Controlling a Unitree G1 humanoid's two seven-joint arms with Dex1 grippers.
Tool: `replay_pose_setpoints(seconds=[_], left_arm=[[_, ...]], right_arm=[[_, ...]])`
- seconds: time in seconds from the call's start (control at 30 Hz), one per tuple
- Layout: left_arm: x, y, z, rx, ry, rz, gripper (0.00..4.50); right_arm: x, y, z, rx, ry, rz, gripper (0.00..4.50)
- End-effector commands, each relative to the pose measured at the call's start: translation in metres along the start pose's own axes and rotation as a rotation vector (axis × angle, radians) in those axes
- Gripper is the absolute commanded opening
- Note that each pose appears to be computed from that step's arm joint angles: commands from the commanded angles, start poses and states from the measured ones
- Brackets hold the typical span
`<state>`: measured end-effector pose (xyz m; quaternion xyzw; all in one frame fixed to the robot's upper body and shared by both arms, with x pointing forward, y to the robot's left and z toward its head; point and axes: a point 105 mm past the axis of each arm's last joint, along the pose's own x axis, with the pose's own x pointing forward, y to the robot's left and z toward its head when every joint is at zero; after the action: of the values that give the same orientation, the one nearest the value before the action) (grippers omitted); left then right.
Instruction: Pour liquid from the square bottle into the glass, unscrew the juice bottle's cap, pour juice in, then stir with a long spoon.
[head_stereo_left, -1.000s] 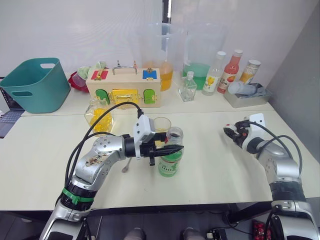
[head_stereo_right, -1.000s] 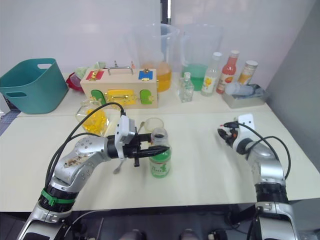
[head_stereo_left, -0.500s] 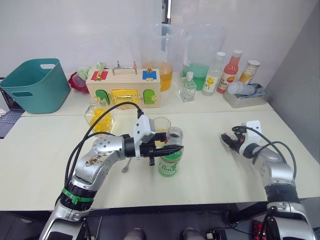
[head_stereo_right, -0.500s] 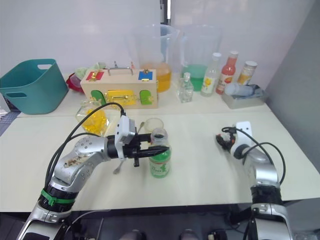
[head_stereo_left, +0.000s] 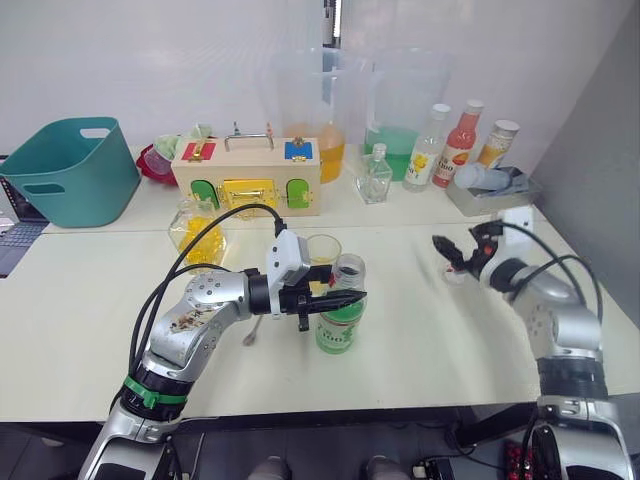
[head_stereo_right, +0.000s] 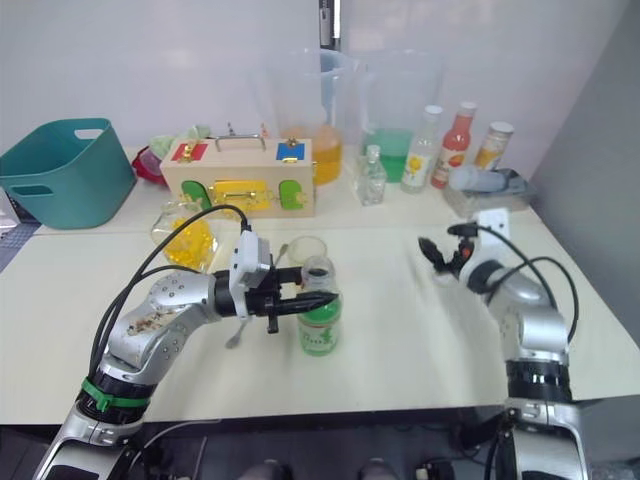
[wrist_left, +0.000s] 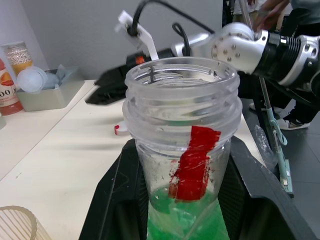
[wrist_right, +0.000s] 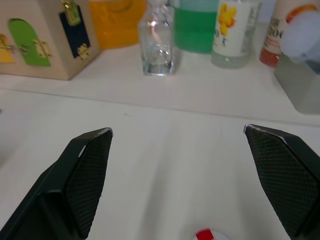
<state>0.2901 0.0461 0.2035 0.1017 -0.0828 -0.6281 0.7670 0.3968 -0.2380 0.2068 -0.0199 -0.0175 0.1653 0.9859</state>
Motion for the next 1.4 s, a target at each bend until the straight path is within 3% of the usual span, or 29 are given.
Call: replay_pose_setpoints(seconds=[0.03, 0.23, 0.47, 0.67, 0.83, 1.03, 1.4], left_arm=[[-0.005, 0.002, 0.003, -0.016, 0.015, 0.026, 1.40], [-0.010, 0.000, 0.007, -0.072, 0.034, 0.054, 1.40], [-0.034, 0.003, 0.030, -0.089, 0.025, 0.195, 1.40], [-0.060, 0.004, 0.035, -0.115, 0.068, 0.324, 1.40], [-0.111, 0.013, 0.039, -0.101, 0.112, 0.550, 1.40], [-0.144, 0.020, 0.034, -0.094, 0.199, 0.724, 1.40], [-0.143, 0.055, 0.041, -0.017, 0.195, 0.762, 1.40]], right_arm=[[-0.013, -0.002, 0.084, -0.149, -0.151, 0.108, 4.47], [-0.033, 0.030, 0.108, -0.265, -0.136, 0.420, 4.47], [-0.057, 0.058, 0.089, -0.253, -0.034, 0.729, 4.47], [-0.062, 0.069, 0.083, -0.203, 0.003, 0.839, 4.47], [-0.060, 0.083, 0.068, -0.150, 0.028, 0.911, 4.47], [-0.054, 0.097, 0.059, -0.116, 0.026, 0.960, 4.47], [-0.057, 0.117, 0.053, -0.084, 0.001, 0.961, 4.47]])
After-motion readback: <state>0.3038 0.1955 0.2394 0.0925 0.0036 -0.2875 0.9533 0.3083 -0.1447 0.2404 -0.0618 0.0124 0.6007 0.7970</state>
